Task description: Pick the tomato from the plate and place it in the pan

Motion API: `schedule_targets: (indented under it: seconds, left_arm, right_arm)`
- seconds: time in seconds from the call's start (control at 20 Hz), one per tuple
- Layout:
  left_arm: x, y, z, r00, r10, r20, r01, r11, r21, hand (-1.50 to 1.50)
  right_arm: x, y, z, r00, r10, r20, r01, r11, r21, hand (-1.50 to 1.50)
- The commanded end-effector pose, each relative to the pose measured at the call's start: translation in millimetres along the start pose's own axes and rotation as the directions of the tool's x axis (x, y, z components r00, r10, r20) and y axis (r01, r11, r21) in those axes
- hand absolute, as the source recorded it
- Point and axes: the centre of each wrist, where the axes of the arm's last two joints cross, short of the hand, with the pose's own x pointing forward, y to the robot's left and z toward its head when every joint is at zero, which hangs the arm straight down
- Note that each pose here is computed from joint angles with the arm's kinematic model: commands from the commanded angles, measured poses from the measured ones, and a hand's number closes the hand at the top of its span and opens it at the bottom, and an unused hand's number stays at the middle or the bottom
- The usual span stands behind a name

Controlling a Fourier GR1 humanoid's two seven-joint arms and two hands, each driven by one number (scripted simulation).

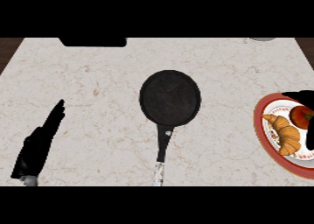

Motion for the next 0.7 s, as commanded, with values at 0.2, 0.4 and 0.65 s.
schedule_targets:
  seconds: [0.2, 0.4, 0.65]
  left_arm:
    - [2, 11, 19, 1.000, -0.002, -0.004, 0.002, 1.000, -0.008, 0.00]
    - [-21, -23, 1, 1.000, -0.001, -0.003, 0.001, 1.000, -0.009, 0.00]
    - [-7, 9, 1, 1.000, 0.009, -0.006, -0.009, 1.000, -0.008, 0.00]
  right_arm:
    - [-10, 11, -11, 1.000, -0.008, -0.018, 0.007, 1.000, -0.014, -1.50]
    - [15, 40, -29, 1.000, -0.019, 0.019, 0.019, 1.000, -0.017, -1.50]
    - [-16, 41, -34, 0.994, -0.092, 0.067, 0.094, 0.995, -0.029, 1.50]
